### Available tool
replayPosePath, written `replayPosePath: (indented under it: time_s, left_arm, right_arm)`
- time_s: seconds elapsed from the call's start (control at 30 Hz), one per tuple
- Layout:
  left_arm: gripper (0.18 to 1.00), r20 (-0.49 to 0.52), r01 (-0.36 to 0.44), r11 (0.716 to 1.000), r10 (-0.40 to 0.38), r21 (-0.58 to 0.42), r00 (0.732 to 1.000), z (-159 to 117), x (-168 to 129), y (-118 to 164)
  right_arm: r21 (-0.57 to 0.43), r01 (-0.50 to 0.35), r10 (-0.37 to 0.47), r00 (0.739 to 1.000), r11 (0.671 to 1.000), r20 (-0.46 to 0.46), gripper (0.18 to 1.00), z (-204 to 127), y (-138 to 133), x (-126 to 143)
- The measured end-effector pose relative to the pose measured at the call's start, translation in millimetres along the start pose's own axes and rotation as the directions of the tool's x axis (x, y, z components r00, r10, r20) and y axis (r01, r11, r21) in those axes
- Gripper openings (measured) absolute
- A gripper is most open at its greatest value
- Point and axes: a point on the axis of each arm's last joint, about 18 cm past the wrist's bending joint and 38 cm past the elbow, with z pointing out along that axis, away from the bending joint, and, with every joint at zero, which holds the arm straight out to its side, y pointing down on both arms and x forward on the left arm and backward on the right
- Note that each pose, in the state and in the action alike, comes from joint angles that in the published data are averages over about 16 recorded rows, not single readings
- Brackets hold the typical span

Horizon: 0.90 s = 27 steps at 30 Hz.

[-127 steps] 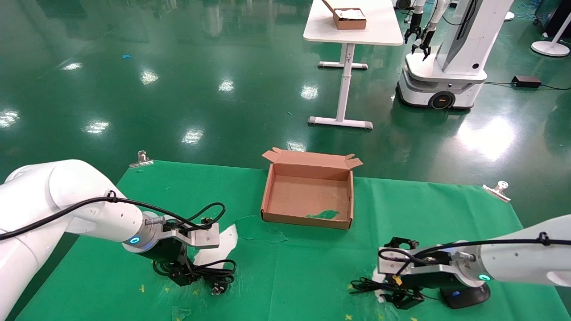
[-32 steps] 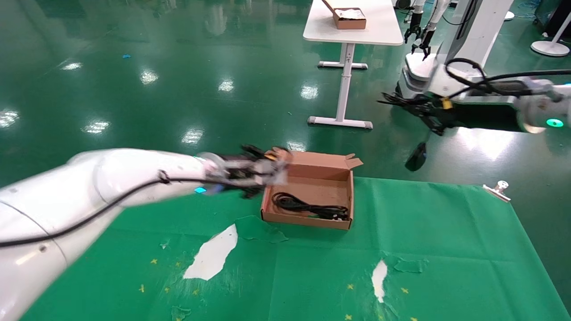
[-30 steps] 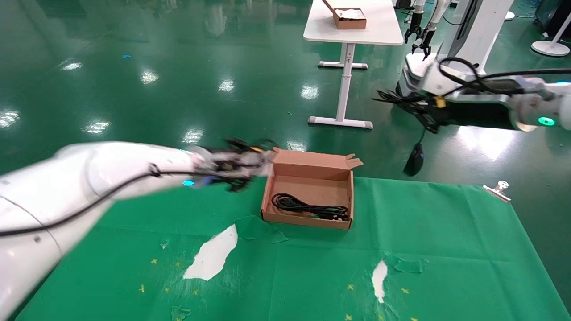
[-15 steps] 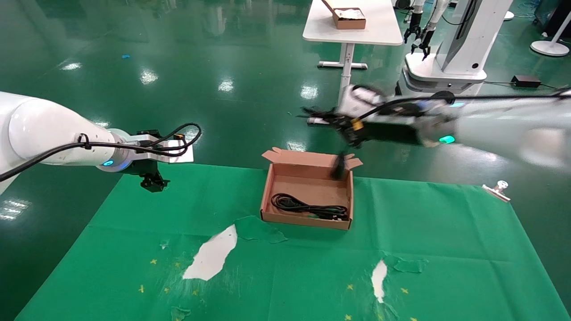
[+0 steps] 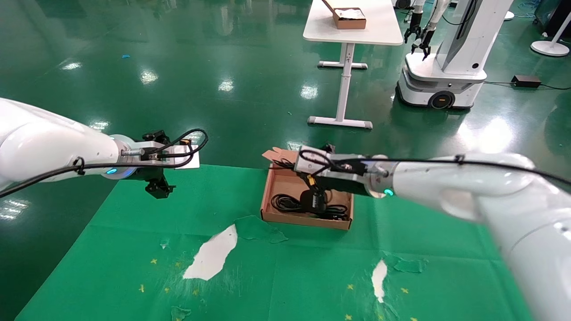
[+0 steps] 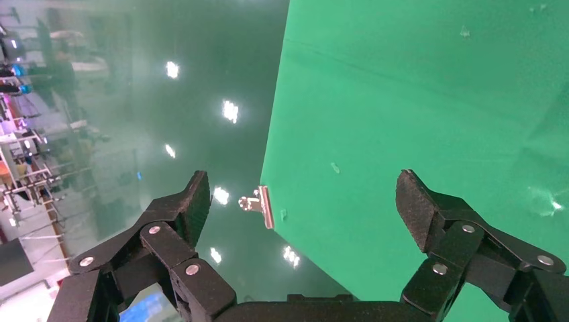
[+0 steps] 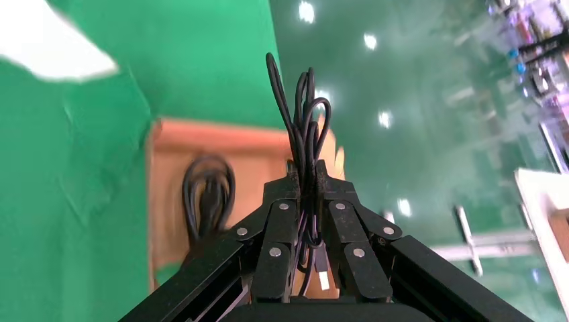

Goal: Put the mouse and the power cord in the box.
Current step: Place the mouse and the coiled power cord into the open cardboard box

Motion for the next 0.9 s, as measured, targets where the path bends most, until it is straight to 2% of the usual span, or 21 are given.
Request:
replayPosePath:
  time_s: [0.27, 0.57, 0.77, 0.9]
  left_arm:
    - [0.999, 0.007, -0.003, 1.000, 0.003, -0.006, 1.000, -3.8, 3.2, 0.8]
    - [1.000, 0.006, -0.004, 1.000, 0.004, -0.006, 1.000, -3.9, 3.3, 0.5]
    - [1.000, 0.005, -0.002, 1.000, 0.002, -0.004, 1.000, -3.5, 3.1, 0.0]
    - [1.000, 0.005, -0.001, 1.000, 0.001, -0.003, 1.000, -3.4, 3.0, -0.1]
  right_arm:
    - [-0.067, 0.009, -0.010, 1.000, 0.998, -0.015, 0.220, 9.3, 12.6, -13.9]
    - [-0.069, 0.011, -0.012, 1.000, 0.998, -0.017, 0.260, 8.8, 13.2, -13.1]
    - [-0.050, -0.010, 0.009, 1.000, 0.999, -0.017, 0.325, 5.4, 13.1, -11.9]
    - [-0.023, -0.048, 0.047, 0.999, 0.999, -0.017, 0.399, -0.3, 15.0, -12.3]
